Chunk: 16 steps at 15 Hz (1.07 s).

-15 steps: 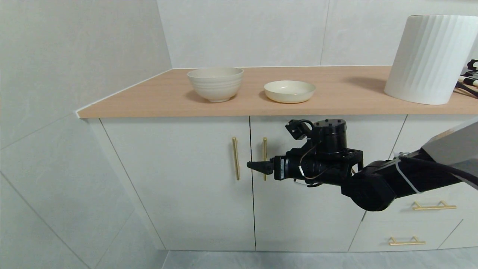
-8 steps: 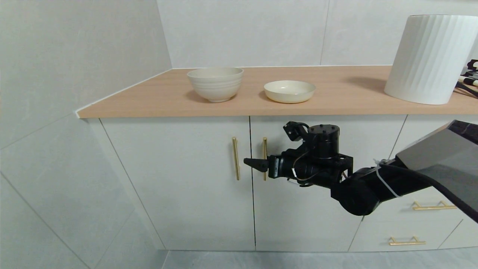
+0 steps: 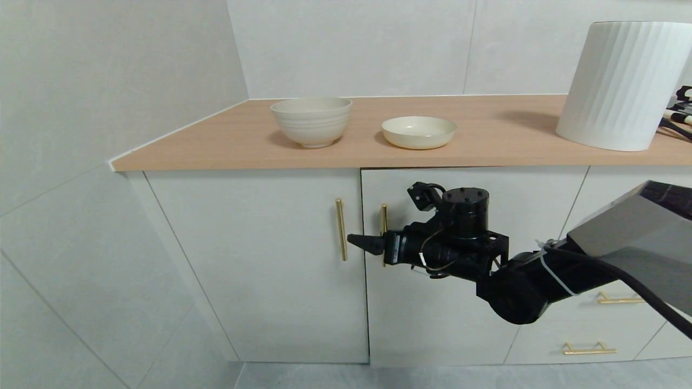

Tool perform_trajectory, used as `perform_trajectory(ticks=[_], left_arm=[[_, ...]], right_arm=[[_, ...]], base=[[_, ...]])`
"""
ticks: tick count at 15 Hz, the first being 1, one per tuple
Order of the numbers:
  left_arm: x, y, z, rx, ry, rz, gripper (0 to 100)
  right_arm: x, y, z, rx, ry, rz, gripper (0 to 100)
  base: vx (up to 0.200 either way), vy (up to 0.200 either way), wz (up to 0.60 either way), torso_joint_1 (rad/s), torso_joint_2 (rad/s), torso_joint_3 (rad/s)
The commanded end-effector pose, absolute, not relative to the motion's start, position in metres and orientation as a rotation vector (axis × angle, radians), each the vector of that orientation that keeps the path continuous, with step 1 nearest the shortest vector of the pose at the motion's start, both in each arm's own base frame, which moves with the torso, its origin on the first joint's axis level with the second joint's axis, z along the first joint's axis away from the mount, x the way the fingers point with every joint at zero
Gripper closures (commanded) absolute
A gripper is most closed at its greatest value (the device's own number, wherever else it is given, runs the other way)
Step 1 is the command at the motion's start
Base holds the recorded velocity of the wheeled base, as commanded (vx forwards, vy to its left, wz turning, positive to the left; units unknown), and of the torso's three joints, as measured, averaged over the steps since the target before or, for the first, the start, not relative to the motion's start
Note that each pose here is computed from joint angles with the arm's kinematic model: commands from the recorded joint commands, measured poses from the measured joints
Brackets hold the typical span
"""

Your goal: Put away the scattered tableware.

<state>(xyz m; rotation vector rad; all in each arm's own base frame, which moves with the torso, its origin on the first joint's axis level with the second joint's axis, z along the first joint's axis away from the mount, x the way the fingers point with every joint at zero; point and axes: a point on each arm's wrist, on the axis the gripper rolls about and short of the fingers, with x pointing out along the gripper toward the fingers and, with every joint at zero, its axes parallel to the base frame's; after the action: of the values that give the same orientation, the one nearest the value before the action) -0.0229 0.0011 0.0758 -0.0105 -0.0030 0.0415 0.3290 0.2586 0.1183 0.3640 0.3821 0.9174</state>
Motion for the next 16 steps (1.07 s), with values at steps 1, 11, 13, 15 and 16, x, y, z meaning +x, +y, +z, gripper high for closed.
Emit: perform_trajectory(ticks=[1,11,13,15,16], left_arm=[[-0.023,0.001,0.076,-0.011,-0.003,0.041,0],[-0.023,0.001,0.076,-0.011,-0.003,0.041,0],[-0.023,0.001,0.076,-0.011,-0.003,0.041,0],[-0.023,0.001,0.076,-0.011,-0.003,0.041,0],[-0.023,0.001,0.076,-0.008,-0.002,0.041,0]], right_arm=[[0.317,0.257,0.124,0.363,0.394,0.955,0],[0.232,0.23,0.129,0.341,0.483,1.169,0],[0.222,0.223,0.123,0.336,0.502,1.169,0],[0.209,0.214,0.124,0.339,0.476,1.182,0],[0.206,0.211,0.126,0.34,0.47,1.183,0]], base=[[0.0,0.0,0.0,0.0,0.0,0.0],[0.0,0.0,0.0,0.0,0.0,0.0],[0.0,0.0,0.0,0.0,0.0,0.0],[0.0,0.0,0.0,0.0,0.0,0.0],[0.0,0.0,0.0,0.0,0.0,0.0]])
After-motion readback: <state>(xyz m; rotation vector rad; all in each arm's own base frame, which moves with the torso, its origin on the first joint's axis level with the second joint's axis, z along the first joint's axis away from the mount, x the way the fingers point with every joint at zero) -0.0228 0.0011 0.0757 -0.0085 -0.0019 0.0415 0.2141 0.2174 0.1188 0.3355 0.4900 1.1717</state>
